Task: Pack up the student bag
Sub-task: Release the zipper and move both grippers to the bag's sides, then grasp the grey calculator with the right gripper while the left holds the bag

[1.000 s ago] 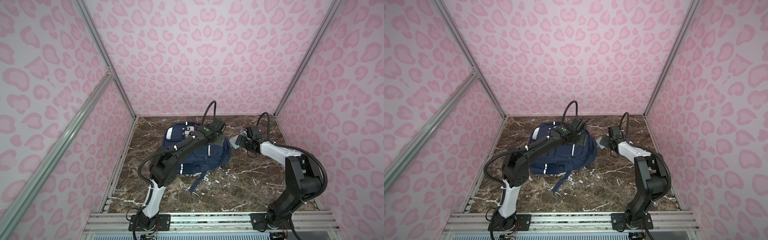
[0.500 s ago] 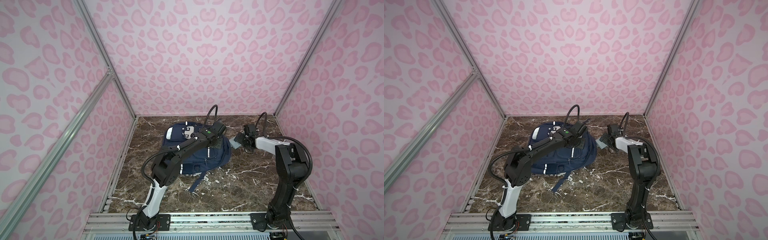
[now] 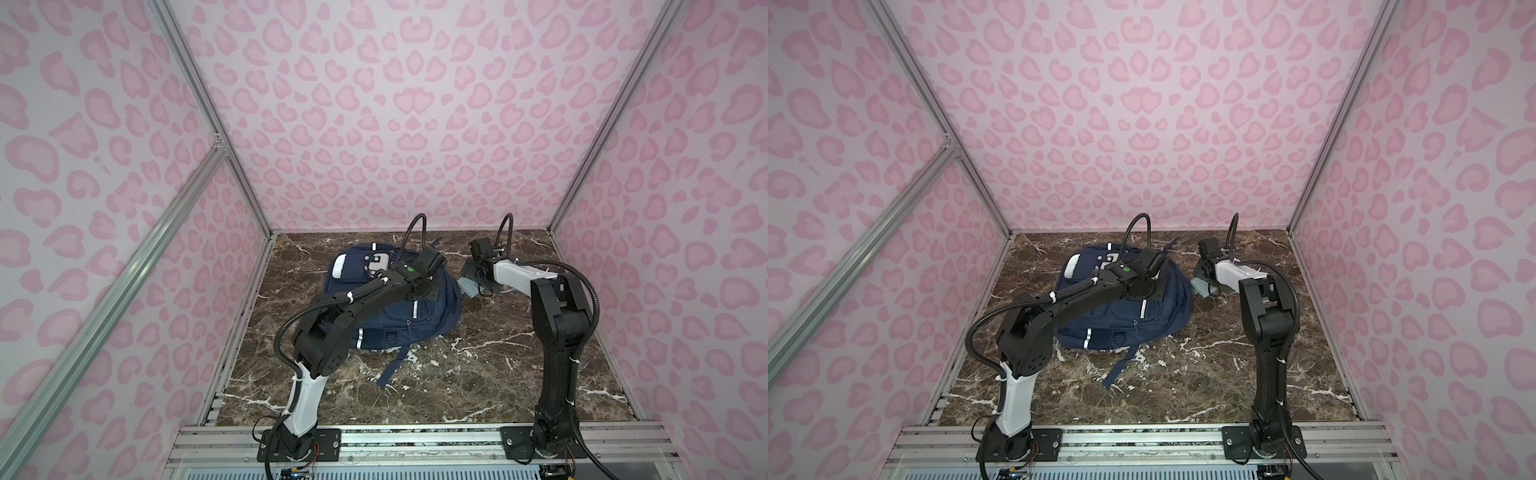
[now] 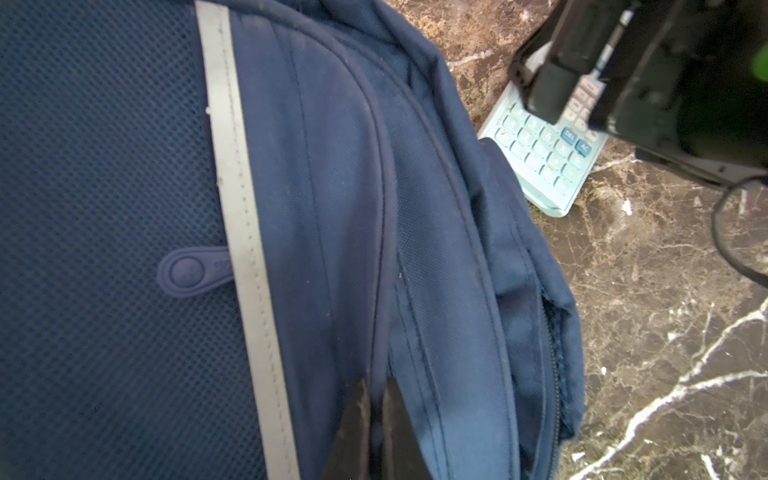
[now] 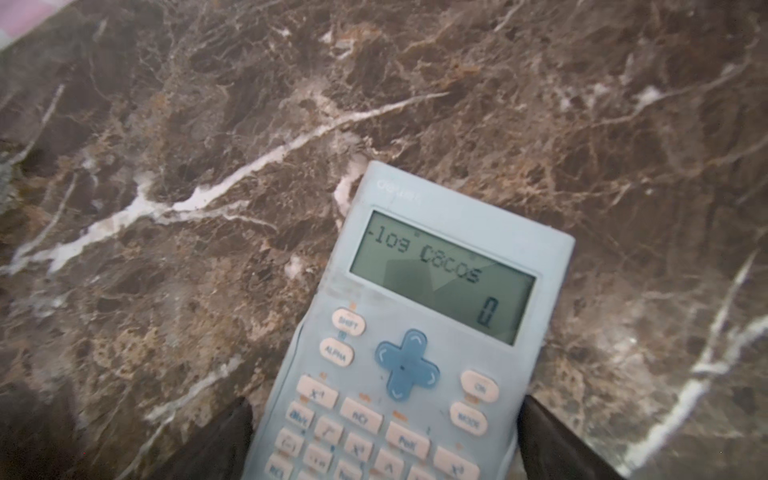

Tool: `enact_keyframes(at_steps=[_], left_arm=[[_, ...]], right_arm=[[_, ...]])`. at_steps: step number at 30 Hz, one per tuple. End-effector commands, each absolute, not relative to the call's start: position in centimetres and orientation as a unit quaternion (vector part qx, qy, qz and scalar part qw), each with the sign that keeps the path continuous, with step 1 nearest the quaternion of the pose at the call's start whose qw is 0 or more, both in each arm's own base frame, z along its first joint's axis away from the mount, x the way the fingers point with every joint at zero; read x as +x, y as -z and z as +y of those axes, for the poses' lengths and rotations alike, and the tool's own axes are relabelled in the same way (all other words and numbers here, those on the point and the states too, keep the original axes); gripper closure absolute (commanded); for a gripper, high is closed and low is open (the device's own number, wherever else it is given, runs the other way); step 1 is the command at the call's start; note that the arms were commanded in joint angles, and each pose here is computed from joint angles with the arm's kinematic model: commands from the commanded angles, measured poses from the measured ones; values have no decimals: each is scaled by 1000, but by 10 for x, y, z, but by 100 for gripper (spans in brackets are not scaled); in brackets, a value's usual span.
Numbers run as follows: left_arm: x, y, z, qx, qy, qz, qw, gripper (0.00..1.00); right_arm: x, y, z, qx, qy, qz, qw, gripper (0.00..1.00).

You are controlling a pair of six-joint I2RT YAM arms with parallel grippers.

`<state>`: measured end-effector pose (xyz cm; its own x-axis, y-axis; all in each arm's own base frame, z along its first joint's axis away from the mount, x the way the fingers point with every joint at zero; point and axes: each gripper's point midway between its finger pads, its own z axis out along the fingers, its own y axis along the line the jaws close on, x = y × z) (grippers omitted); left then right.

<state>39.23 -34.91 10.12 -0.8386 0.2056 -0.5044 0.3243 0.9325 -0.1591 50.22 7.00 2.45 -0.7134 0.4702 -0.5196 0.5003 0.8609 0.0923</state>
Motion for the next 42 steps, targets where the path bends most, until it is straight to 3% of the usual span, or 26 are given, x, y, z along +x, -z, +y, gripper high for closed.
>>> enact_keyframes(at_steps=[1,12,14,16,18,21,24,25,28,29,30,31,36,42], left_arm=[[387,-97,-340,135,110,957,232,93],[377,-116,-339,139,127,952,243,88],[373,-123,-343,150,128,948,251,81],[371,-129,-346,167,123,942,263,58],[372,-129,-349,188,106,939,267,44],[376,-118,-346,204,52,942,260,40],[383,-109,-338,201,9,945,259,41],[385,-107,-336,199,-1,946,257,45],[388,-102,-333,197,-17,948,252,65],[389,-103,-333,196,-19,948,251,74],[390,-104,-333,194,-21,948,252,92],[390,-108,-333,192,-18,948,254,97],[380,-139,-344,183,61,946,262,97],[365,-162,-348,165,166,939,252,97]], right_arm=[[468,-1,60,232,84,949,198,1],[426,-4,60,159,58,974,151,2],[415,1,60,171,14,975,142,1],[409,2,56,183,-6,973,143,1],[407,4,51,184,-10,972,144,1],[407,7,49,174,0,976,130,8],[406,6,48,166,19,978,126,14],[406,6,48,166,22,978,125,14],[405,6,48,160,22,979,122,16],[405,5,48,158,23,980,121,17],[404,5,48,155,27,980,120,20],[402,4,47,151,29,981,118,24],[393,-4,51,143,12,982,125,33],[378,-14,62,130,-27,983,130,34]])
